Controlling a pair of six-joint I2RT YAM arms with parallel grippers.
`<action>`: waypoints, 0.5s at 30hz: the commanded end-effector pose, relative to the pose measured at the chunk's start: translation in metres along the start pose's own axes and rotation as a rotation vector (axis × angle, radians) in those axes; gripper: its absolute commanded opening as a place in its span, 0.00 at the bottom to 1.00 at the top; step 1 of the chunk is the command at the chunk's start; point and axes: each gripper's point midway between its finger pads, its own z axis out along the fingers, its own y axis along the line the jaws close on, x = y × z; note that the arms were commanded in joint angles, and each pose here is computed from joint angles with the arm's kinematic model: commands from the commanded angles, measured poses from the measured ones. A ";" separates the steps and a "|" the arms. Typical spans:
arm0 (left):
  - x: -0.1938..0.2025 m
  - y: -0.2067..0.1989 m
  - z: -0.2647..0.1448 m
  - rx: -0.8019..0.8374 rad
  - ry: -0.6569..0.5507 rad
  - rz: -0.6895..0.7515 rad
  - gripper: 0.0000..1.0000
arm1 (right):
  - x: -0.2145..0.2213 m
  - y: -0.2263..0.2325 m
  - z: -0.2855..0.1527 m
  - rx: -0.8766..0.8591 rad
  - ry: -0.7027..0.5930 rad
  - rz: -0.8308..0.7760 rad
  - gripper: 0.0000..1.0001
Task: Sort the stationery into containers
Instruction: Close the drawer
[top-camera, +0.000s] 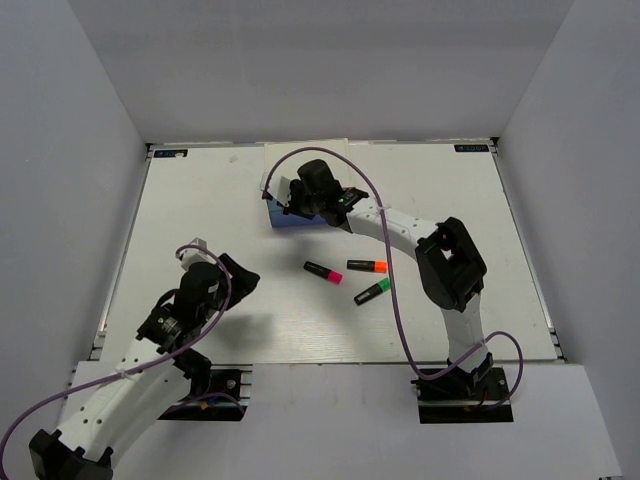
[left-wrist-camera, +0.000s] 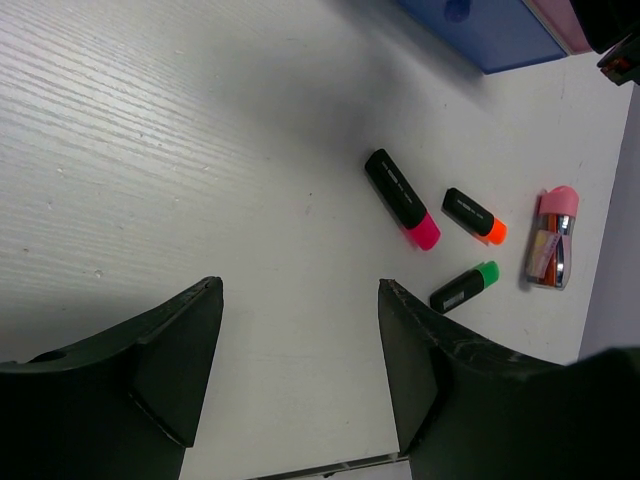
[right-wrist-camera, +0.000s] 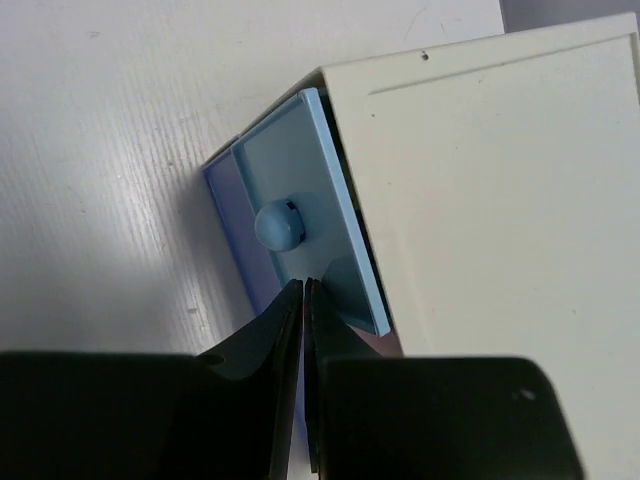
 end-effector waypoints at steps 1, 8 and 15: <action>0.001 -0.003 0.001 0.017 0.005 -0.003 0.74 | -0.013 -0.030 0.000 0.119 -0.033 0.000 0.10; -0.001 -0.035 0.005 0.140 0.014 -0.001 0.75 | -0.009 -0.031 -0.004 0.142 -0.025 0.015 0.10; 0.001 -0.081 0.021 0.295 0.071 0.062 0.70 | -0.029 0.013 -0.054 -0.053 -0.115 0.060 0.10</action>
